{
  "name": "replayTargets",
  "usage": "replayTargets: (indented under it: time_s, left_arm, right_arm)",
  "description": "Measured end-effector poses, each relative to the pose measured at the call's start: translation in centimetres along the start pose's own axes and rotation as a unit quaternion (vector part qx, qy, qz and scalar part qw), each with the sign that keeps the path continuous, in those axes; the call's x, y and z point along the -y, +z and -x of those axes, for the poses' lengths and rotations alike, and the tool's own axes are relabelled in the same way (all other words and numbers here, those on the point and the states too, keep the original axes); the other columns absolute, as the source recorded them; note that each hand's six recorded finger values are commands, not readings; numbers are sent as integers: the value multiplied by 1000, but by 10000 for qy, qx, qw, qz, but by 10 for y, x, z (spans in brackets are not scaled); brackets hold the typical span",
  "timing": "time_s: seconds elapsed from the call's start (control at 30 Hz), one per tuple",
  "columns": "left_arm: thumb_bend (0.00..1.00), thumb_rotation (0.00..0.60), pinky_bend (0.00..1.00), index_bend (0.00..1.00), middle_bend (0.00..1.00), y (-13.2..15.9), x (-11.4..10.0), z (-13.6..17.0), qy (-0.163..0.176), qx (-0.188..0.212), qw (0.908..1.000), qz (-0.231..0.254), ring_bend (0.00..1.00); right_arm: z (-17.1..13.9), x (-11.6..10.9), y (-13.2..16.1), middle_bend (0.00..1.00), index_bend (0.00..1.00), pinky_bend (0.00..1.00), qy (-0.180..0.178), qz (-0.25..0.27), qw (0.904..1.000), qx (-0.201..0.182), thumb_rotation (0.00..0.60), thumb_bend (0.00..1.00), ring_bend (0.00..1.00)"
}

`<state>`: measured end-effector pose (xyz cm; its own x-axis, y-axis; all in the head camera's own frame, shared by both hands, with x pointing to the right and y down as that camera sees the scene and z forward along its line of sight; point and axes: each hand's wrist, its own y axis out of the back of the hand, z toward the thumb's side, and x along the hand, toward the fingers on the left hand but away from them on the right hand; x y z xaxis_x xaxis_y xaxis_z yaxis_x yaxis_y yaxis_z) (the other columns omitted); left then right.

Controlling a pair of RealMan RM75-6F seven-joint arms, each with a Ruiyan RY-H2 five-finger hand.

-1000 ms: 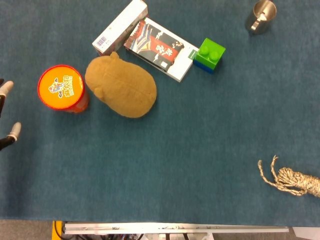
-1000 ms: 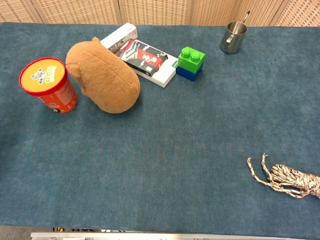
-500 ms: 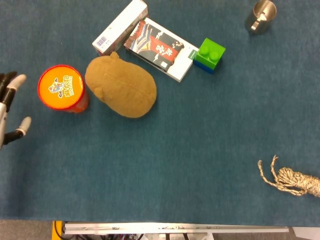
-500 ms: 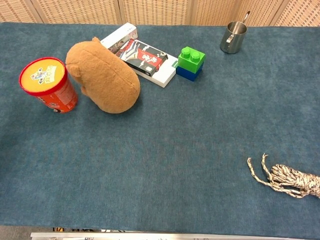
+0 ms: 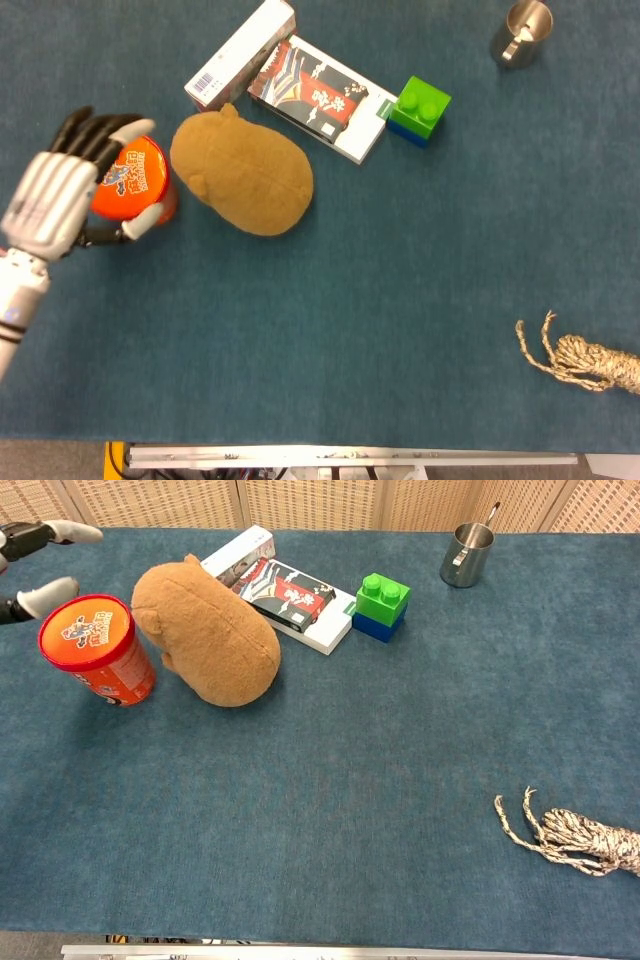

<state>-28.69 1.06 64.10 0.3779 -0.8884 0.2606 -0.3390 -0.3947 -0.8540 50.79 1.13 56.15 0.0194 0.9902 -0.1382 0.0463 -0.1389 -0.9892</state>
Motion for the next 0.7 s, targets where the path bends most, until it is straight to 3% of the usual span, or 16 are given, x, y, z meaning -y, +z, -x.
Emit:
replayTargets:
  time_s: [0.23,0.7]
  left_arm:
    - [125,0,5,111,102,20,19,-37,-309,321,9986,279,82]
    - [93,0,0,107,85,24,44,-94,-444,342,9983,-134,40]
  right_arm:
    - [-3,2,-2,318,283,272,38,-12,10000,47,600,249,214]
    - [-3,8,-3,318,283,272,157,-46,9998,104,600,249,215]
